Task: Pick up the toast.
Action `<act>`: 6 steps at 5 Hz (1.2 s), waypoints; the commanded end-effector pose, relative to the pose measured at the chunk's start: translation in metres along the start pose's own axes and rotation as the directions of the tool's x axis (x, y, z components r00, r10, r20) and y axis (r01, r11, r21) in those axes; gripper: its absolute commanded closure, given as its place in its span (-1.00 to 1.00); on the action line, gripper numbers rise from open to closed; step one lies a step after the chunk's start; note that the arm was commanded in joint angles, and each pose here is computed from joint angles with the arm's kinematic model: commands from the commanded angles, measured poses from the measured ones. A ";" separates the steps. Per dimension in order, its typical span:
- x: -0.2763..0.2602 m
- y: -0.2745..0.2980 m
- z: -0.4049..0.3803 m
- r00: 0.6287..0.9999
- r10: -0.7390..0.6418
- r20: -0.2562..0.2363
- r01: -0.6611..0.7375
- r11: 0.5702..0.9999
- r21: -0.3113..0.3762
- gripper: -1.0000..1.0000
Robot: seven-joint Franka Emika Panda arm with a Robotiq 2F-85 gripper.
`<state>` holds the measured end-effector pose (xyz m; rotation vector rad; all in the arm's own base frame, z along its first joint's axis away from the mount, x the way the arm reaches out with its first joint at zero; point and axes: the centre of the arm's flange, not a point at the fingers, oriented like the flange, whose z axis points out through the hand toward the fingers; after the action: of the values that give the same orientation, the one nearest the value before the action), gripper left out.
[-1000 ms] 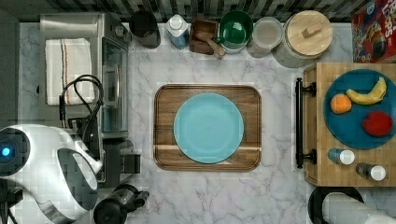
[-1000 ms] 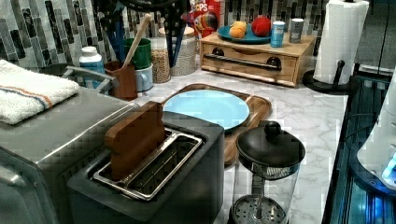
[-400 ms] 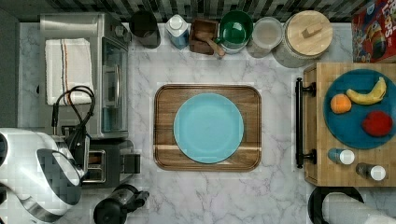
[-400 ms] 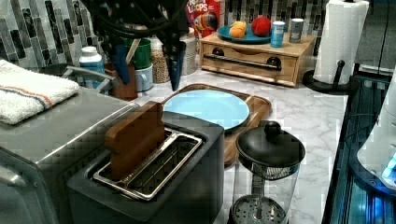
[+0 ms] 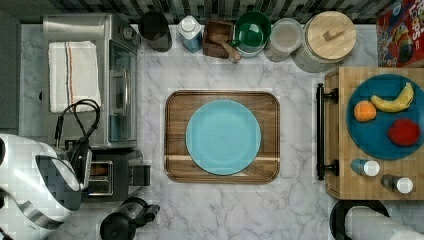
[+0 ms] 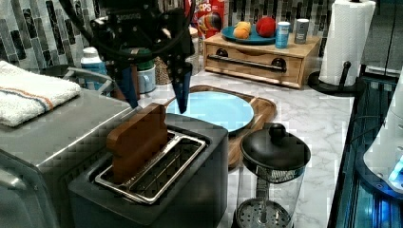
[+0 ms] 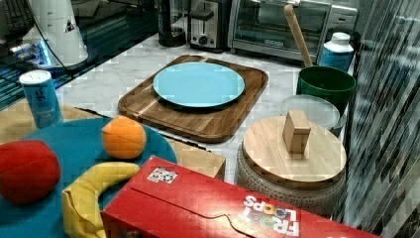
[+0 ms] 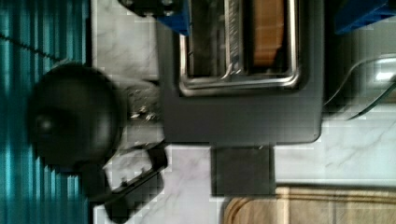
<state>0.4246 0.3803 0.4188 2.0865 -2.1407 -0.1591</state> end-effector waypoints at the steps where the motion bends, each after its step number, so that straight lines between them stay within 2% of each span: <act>1: -0.073 0.060 -0.044 0.978 -0.044 0.203 0.034 0.998 0.051 -1.00; 2: -0.069 0.062 -0.029 0.971 -0.047 0.234 0.038 0.998 0.043 -0.58; 3: -0.069 0.069 -0.007 0.973 -0.069 0.220 0.058 0.997 0.055 0.80; 4: -0.067 0.073 0.019 0.973 -0.080 0.218 0.076 0.997 0.030 1.00; 5: -0.063 0.074 0.044 0.975 -0.108 0.195 0.102 0.994 0.036 1.00; 6: -0.061 0.067 0.036 0.975 -0.094 0.200 0.091 0.996 0.022 1.00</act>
<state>0.4242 0.3751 0.3961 2.0553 -2.3744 -0.3419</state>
